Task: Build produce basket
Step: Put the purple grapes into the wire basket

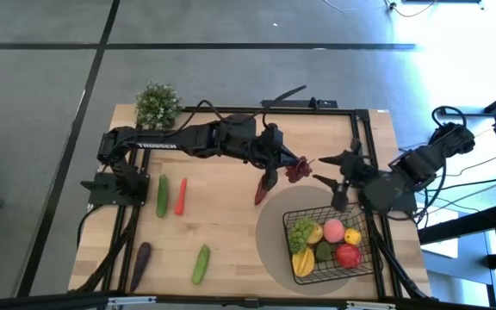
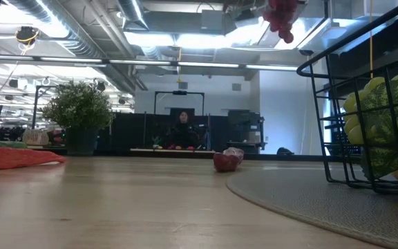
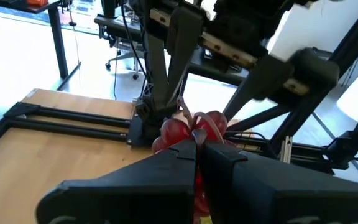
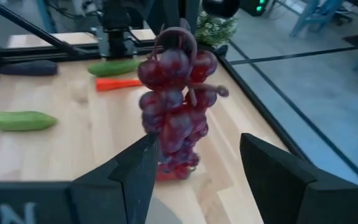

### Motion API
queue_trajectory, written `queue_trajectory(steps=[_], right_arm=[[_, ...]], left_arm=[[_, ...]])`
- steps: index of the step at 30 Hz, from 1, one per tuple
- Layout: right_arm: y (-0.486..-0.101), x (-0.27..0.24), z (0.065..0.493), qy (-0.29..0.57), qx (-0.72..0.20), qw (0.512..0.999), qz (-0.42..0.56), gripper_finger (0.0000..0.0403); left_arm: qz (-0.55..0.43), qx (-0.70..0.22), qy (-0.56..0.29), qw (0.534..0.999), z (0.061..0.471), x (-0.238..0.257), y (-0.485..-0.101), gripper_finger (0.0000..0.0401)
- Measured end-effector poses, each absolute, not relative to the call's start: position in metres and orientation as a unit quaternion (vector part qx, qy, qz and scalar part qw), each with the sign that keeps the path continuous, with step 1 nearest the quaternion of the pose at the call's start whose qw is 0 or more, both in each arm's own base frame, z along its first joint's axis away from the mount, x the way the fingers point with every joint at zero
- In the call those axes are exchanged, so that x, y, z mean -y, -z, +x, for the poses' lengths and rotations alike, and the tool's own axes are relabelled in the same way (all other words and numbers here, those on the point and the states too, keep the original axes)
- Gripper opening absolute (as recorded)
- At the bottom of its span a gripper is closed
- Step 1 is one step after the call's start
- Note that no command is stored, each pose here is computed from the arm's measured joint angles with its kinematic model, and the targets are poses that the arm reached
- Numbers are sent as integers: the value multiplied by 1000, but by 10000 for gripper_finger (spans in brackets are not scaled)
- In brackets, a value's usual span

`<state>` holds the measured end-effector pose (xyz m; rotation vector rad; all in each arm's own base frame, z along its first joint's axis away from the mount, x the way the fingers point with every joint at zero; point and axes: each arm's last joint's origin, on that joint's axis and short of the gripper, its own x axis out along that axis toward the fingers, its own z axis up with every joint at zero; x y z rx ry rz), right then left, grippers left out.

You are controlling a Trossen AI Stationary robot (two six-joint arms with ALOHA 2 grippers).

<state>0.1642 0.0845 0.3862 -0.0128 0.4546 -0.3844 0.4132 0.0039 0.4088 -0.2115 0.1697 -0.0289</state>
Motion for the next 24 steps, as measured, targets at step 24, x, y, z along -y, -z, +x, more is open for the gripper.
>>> queue_trajectory(steps=[24], right_arm=[[-380,-68,199,196,-249,948,-18,166]], left_arm=[[-90,-85,13,992,413,-6,-409,0]])
